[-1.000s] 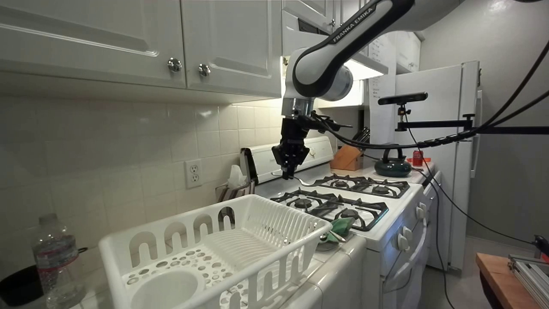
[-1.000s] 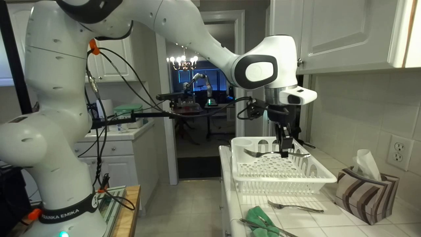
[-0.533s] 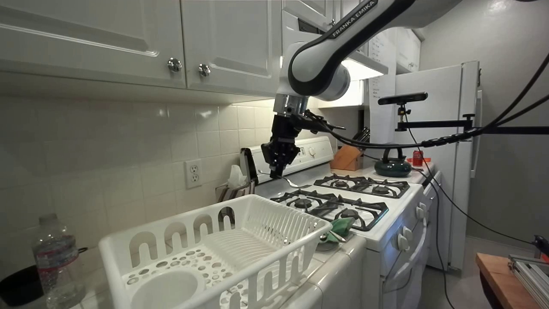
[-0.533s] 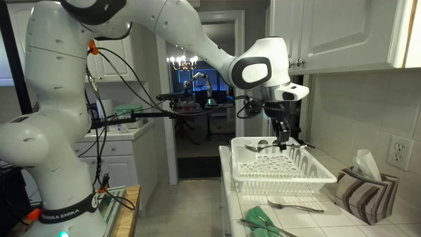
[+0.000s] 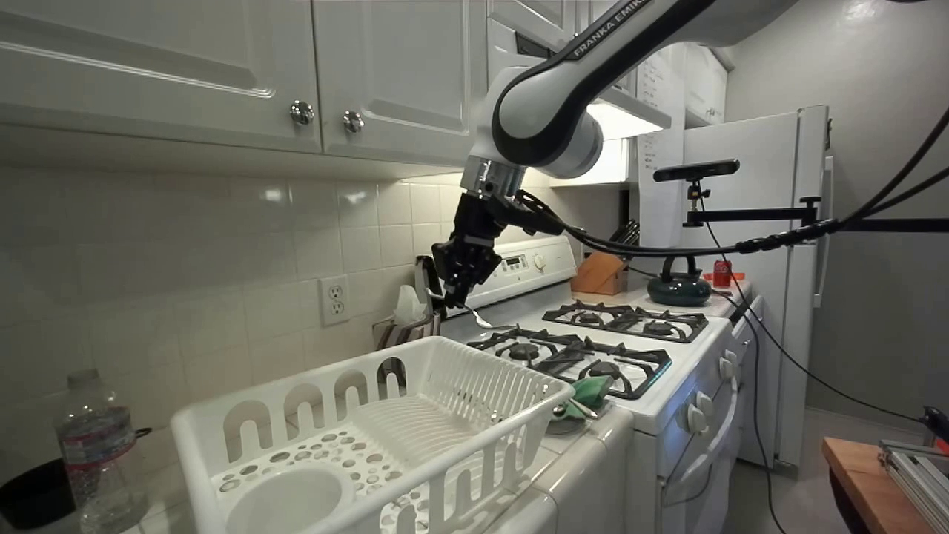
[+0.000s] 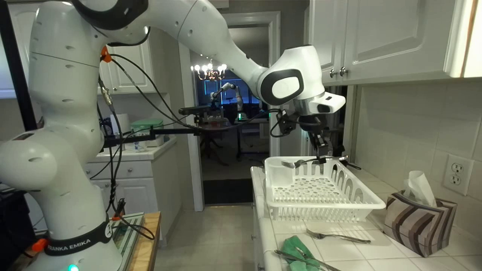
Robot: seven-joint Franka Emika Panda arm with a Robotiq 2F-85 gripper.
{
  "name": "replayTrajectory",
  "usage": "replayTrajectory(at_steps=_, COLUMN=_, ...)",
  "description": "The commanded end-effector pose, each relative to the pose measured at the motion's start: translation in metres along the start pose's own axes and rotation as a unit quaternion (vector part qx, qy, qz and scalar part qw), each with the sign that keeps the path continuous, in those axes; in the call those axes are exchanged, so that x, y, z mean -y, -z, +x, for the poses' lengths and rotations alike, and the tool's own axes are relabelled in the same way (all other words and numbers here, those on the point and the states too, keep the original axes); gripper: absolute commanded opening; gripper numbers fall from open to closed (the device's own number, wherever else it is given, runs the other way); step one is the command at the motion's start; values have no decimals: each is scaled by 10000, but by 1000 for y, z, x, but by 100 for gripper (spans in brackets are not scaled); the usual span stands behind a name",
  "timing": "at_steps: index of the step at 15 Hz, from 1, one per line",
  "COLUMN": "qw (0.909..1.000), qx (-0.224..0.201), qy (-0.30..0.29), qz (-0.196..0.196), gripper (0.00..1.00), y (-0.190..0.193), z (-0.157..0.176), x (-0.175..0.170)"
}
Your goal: Put the middle fork in the middle section of the white object
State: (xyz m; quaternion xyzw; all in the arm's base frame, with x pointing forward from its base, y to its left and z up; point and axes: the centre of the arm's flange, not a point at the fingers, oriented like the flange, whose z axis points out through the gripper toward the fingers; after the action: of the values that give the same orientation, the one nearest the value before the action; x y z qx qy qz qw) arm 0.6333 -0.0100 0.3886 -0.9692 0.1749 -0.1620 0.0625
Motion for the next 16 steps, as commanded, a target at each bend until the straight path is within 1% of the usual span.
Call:
replayTrajectory(at_steps=1, qw=9997, qx=-200, qy=93, qz=118, gripper=4, y=0, z=-19, x=16)
replayTrajectory(at_steps=5, qw=9993, qx=-323, qy=95, qz=192, gripper=4, y=-4, z=-26, x=41)
replayTrajectory(at_steps=7, qw=9985, qx=-464, qy=120, qz=262, gripper=4, y=-2, z=-31, x=57)
replayTrajectory(at_steps=11, qw=9951, qx=-890, qy=28, qz=427, gripper=4, y=0, z=-40, x=87)
replayTrajectory(at_steps=16, qw=9909, qx=-1253, qy=-210, qz=439, gripper=4, y=-8, z=-57, x=117)
